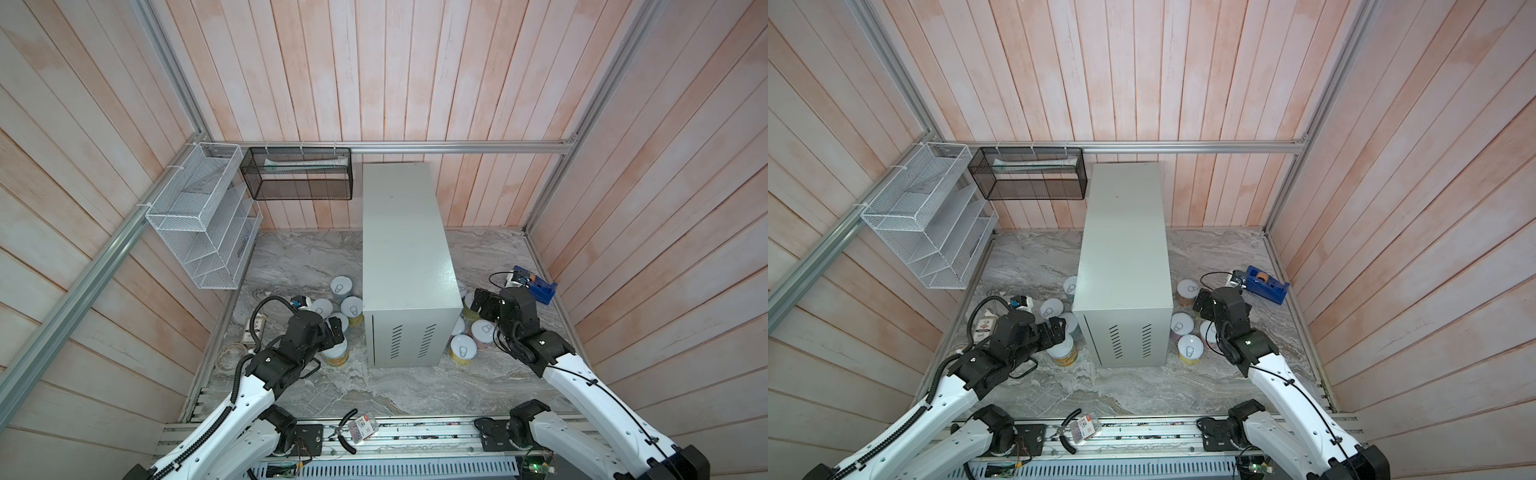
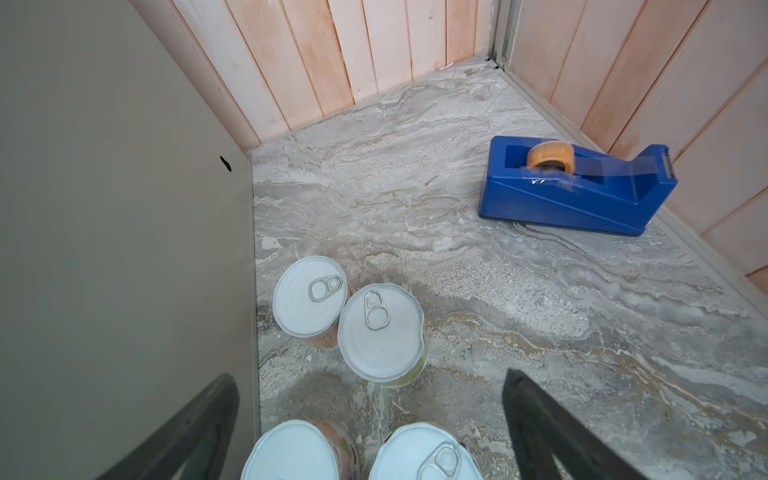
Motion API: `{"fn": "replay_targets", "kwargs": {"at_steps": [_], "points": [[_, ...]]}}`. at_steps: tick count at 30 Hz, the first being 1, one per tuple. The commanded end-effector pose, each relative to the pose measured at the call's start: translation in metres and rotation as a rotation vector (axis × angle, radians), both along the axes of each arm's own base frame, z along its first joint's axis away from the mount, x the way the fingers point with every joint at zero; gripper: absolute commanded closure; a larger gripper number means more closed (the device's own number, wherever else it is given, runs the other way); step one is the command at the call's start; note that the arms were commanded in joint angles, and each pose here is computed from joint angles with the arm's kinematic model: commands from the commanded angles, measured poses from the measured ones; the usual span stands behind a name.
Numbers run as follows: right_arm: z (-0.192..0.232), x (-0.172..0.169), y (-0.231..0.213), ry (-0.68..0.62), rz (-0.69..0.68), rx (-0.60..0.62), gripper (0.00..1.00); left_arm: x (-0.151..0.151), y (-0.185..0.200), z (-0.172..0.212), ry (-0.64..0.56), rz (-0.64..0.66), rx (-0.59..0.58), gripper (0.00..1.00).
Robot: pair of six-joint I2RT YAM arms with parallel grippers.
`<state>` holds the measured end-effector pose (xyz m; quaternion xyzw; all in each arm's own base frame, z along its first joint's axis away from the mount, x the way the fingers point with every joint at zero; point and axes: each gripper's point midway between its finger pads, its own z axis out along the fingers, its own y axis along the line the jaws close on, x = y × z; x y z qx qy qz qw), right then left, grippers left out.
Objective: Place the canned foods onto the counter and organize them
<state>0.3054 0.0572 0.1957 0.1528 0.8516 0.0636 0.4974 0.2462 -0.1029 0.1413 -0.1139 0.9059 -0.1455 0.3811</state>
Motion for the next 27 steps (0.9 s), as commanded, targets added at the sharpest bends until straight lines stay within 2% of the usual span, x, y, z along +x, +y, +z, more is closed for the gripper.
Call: {"fn": "replay_targets", "kwargs": {"at_steps": [1, 7, 25, 27], "points": [[-0.001, -0.001, 0.007, 0.021, 0.019, 0.026, 0.02, -0.011, 0.006, -0.019, 0.065, 0.032, 0.056, 0.0], [-0.014, 0.0, 0.009, 0.042, 0.025, 0.02, 0.02, -0.015, -0.003, -0.042, 0.118, 0.007, 0.119, 0.0], [-0.036, 0.007, 0.013, 0.057, 0.04, 0.011, 0.02, -0.003, -0.02, -0.081, 0.171, -0.007, 0.184, 0.0], [-0.037, 0.007, 0.013, 0.053, 0.04, 0.011, 0.02, -0.002, -0.02, -0.083, 0.174, -0.005, 0.197, 0.02]]}}
